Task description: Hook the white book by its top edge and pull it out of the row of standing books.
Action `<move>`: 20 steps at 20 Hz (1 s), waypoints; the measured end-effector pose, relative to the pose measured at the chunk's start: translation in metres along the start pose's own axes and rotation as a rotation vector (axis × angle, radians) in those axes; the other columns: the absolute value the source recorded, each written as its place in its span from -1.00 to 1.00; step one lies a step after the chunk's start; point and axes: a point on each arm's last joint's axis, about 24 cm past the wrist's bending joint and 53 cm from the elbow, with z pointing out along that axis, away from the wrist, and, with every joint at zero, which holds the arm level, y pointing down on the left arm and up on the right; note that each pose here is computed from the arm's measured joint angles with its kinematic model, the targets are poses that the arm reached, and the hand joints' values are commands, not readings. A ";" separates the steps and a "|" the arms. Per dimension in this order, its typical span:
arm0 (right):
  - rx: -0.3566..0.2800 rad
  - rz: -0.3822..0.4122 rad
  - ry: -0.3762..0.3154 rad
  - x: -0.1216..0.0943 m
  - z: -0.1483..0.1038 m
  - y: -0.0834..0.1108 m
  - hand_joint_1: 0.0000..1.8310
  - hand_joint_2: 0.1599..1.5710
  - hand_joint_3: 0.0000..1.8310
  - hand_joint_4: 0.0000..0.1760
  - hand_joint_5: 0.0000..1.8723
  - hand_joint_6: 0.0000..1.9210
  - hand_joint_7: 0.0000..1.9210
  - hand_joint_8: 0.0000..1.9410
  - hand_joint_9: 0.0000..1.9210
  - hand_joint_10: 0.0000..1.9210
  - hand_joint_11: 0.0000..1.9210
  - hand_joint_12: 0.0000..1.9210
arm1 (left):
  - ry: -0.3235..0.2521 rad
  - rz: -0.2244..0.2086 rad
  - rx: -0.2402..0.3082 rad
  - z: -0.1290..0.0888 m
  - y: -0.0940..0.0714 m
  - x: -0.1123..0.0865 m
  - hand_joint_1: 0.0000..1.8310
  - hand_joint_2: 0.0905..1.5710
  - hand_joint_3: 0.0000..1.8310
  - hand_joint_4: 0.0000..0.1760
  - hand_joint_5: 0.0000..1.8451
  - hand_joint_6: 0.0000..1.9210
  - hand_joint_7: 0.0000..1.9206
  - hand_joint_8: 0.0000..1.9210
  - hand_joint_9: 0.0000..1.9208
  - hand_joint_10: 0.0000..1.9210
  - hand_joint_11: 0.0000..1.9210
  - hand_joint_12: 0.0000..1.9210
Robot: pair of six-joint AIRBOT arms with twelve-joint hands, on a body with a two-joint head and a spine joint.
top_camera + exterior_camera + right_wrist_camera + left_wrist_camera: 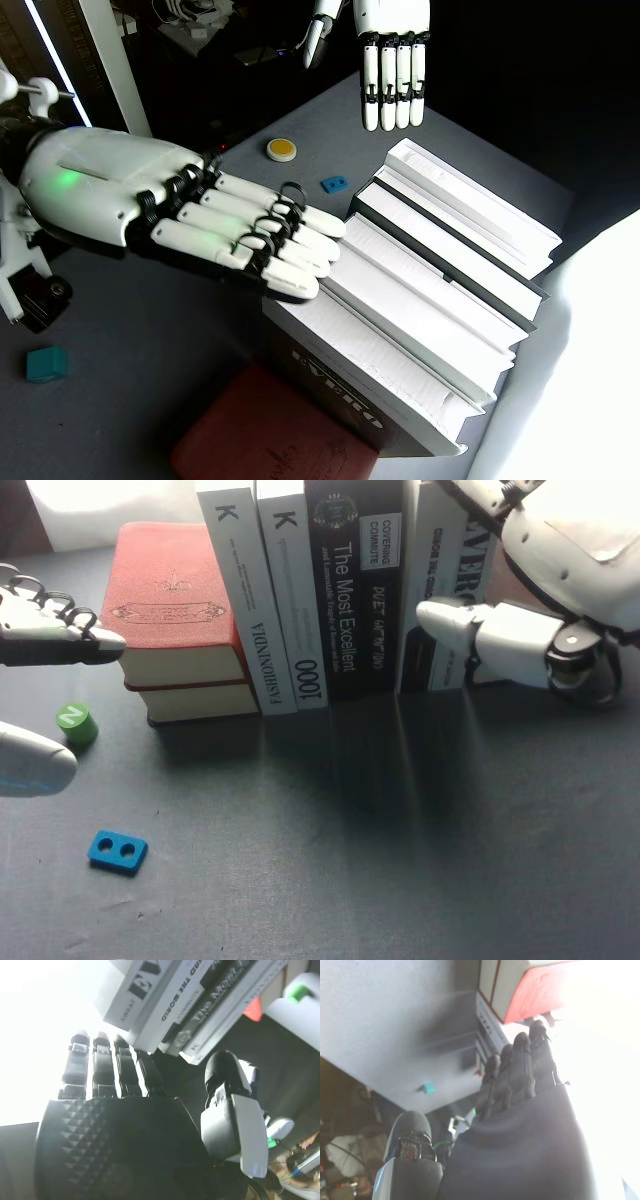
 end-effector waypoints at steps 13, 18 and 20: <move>-0.042 -0.016 0.111 0.006 -0.060 0.034 -0.98 0.55 -1.00 -1.00 -0.95 -1.00 -0.98 -1.00 -1.00 -1.00 -1.00 -1.00 | 0.014 0.012 0.002 0.003 -0.003 0.002 -1.00 0.54 -1.00 -1.00 -0.99 -1.00 -1.00 -1.00 -1.00 -1.00 -1.00 -1.00; -0.014 -0.023 0.172 0.017 -0.078 0.035 -0.95 0.55 -1.00 -1.00 -0.94 -0.99 -0.96 -0.99 -0.97 -0.99 -1.00 -1.00 | 0.017 0.025 0.011 0.007 -0.008 -0.001 -1.00 0.55 -1.00 -1.00 -1.00 -1.00 -1.00 -1.00 -1.00 -1.00 -1.00 -0.99; -0.001 -0.032 0.183 0.019 -0.083 0.033 -0.99 0.55 -1.00 -1.00 -0.93 -0.99 -0.94 -0.99 -0.97 -0.99 -1.00 -1.00 | 0.016 0.017 0.004 0.007 -0.004 -0.002 -1.00 0.54 -1.00 -1.00 -0.99 -1.00 -1.00 -1.00 -1.00 -1.00 -0.99 -0.99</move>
